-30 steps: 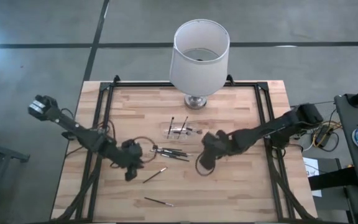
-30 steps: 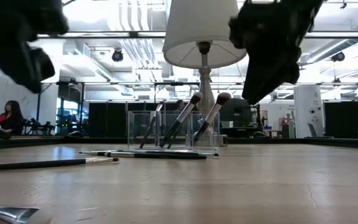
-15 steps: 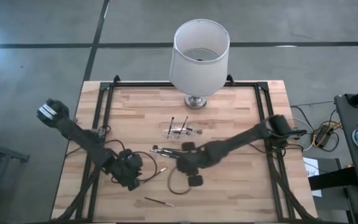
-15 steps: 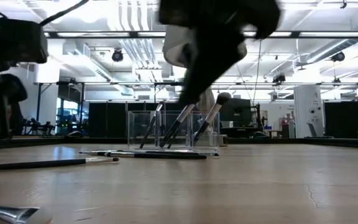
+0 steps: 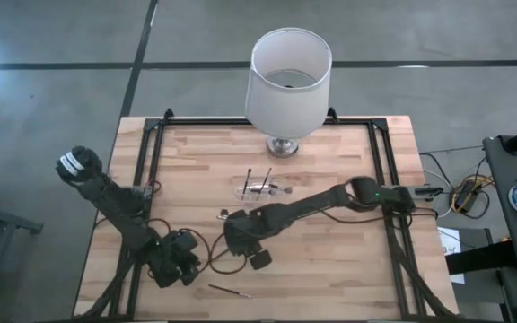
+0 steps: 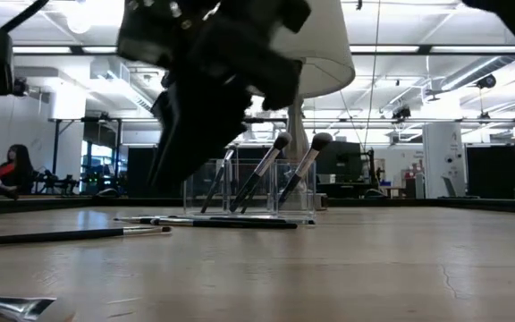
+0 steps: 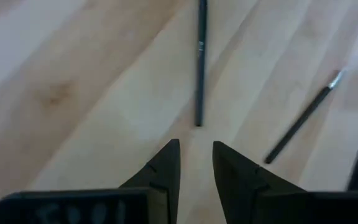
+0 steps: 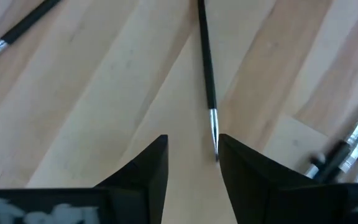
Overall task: Put items in baskets/containers
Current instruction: Put the eyeshadow brush into the transparent organizer
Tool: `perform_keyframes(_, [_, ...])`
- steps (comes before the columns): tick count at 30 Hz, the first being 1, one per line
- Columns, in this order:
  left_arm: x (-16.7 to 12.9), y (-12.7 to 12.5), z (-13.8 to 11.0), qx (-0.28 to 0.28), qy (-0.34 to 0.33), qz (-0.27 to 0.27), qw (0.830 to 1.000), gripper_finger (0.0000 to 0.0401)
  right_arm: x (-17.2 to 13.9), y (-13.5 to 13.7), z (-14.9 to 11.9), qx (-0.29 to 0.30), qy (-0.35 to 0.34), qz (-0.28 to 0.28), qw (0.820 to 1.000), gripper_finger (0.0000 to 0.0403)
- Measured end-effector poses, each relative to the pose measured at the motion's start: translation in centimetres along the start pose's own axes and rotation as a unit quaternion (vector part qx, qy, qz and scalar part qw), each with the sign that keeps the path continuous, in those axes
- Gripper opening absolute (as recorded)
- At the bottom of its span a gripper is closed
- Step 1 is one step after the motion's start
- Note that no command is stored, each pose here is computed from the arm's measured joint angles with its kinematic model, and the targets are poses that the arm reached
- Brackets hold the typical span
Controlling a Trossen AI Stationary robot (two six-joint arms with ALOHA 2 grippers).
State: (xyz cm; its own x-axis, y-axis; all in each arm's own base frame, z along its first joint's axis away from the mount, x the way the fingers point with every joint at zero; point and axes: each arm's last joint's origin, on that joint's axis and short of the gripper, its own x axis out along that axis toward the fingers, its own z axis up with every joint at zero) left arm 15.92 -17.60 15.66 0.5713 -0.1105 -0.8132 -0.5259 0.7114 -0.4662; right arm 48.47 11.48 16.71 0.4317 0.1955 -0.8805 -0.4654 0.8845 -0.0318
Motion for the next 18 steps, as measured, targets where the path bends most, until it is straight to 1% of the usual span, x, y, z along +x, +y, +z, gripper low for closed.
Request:
perform_keyframes(3, [0.7,-0.2,-0.3,-0.014,-0.002,-0.003,1.000,0.0087,1.0,-0.6,0.2,-0.007,-0.002,0.004,1.000,0.0125])
perform_keyframes(6, [1.5,-0.4,-0.7,-0.016,-0.002,-0.006,1.000,0.0087,1.4,-1.1,0.3,-0.014,-0.004,0.001,1.000,0.0116])
perform_keyframes(8, [1.9,-0.2,-0.8,-0.019,-0.002,0.002,1.000,0.0087,1.3,-1.4,0.3,-0.014,-0.001,-0.001,1.000,0.0111])
perform_keyframes(14, [2.4,-0.2,-1.0,-0.020,-0.010,0.010,1.000,0.0087,1.3,-2.0,-0.3,-0.004,0.015,0.000,1.000,0.0093])
perform_keyframes(18, [2.3,-0.2,-1.0,-0.020,-0.017,0.009,1.000,0.0087,1.8,-2.3,-0.8,0.026,0.021,0.002,0.999,0.0072])
